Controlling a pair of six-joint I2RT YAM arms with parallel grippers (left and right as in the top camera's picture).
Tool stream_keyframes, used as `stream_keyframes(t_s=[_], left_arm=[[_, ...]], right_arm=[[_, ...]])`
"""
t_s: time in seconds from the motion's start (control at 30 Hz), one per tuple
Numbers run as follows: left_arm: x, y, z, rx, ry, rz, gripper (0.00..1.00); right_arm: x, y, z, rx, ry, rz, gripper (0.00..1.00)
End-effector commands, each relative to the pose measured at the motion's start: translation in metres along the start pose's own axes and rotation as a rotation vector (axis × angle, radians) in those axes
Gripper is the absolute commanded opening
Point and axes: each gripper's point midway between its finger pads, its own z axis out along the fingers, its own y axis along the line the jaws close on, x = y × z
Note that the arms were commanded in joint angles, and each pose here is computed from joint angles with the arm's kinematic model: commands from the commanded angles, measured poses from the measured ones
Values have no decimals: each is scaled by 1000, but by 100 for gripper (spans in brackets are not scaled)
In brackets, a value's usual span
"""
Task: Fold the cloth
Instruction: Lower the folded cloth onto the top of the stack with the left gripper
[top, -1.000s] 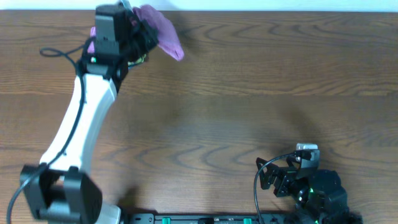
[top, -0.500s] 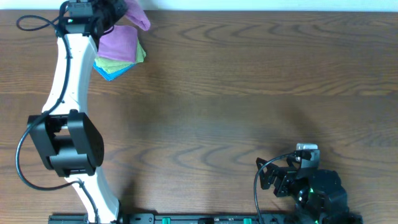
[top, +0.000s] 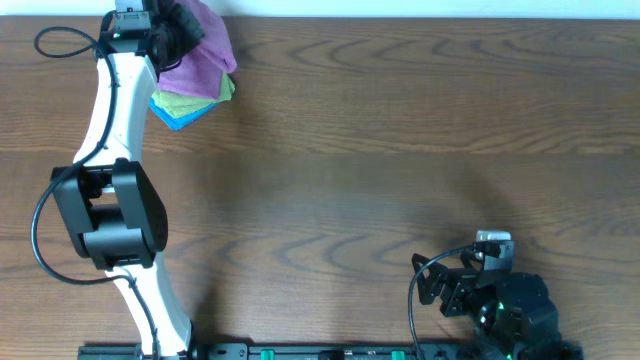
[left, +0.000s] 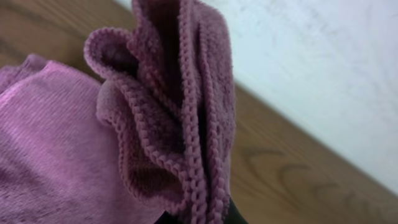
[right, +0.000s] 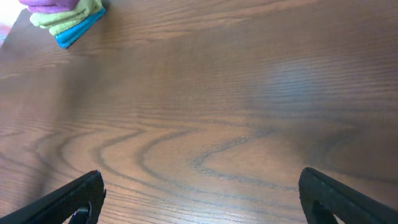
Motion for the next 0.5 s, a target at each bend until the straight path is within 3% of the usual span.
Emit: stream_keyframes(t_s=[0.0, 0.47], left_arm=[[-11, 8, -5, -32, -25, 50, 6], [-2, 62, -14, -274, 17, 126, 6]], right_arm=[[-1, -2, 0, 7, -8, 13, 99], [-1, -2, 0, 7, -8, 13, 99]])
